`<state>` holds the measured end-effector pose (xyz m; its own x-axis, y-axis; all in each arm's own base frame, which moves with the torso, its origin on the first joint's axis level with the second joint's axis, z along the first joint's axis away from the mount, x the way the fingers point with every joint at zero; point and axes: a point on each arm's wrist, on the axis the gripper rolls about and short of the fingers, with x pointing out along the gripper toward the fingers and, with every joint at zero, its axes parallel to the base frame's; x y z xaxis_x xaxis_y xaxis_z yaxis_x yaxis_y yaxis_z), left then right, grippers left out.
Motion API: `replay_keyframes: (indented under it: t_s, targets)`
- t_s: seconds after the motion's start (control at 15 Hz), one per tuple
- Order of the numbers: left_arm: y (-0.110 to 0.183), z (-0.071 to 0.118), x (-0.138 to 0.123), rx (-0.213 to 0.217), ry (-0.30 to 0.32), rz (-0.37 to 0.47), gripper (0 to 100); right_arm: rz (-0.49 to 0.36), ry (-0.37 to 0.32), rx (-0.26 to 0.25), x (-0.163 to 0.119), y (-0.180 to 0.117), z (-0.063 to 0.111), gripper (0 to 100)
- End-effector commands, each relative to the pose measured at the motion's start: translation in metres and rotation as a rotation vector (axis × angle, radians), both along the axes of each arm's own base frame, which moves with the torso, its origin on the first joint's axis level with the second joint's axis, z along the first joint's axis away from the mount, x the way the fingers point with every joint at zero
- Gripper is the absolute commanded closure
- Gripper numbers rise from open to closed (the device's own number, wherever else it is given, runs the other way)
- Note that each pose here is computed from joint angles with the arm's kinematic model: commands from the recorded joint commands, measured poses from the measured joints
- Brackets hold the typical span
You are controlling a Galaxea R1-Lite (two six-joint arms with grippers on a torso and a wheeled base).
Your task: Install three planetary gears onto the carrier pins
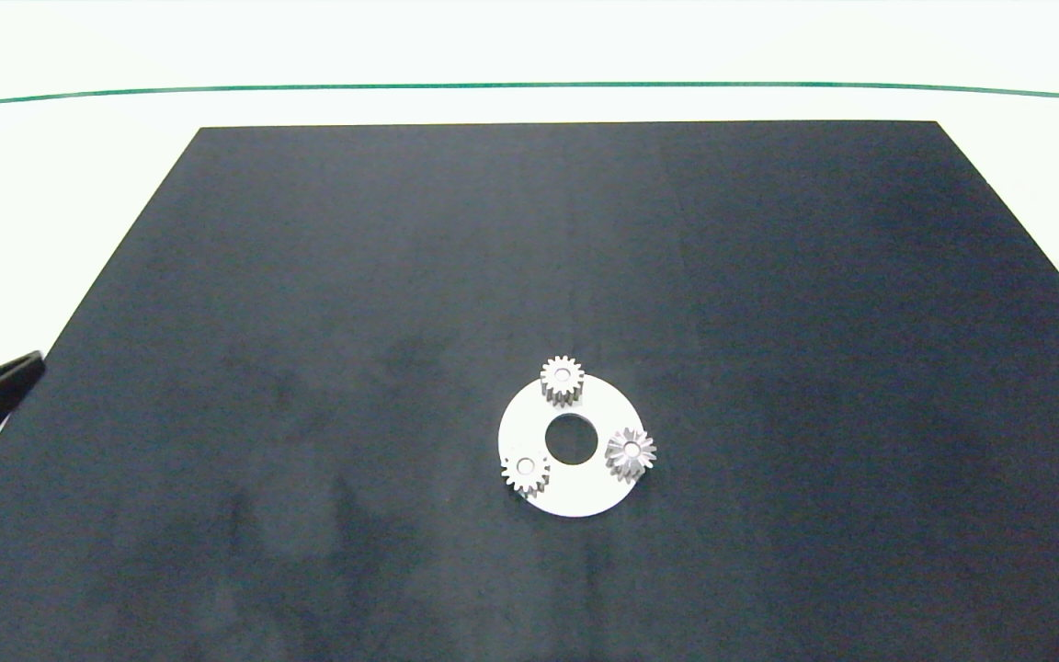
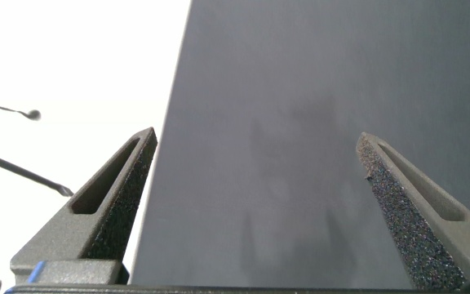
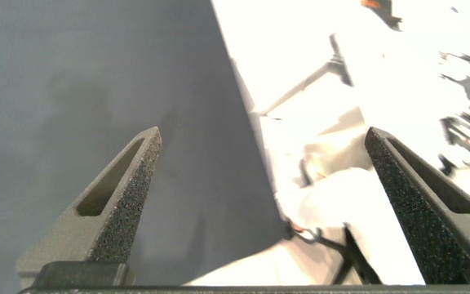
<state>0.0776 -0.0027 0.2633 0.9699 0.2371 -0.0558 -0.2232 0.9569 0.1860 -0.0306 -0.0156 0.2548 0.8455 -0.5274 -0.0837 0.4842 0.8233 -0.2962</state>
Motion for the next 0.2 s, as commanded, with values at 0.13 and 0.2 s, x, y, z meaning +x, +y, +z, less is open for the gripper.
replay_keyframes:
  t_s: [0.13,0.2]
  targets:
    - [0.01,-0.025,-0.103,0.05,-0.244,0.18,0,-0.084,-0.129,-0.023,-0.046,0.002,-0.031,0]
    - [0.01,-0.035,-0.114,0.087,-0.239,0.179,0,-0.078,-0.139,-0.027,-0.051,0.001,-0.04,0]
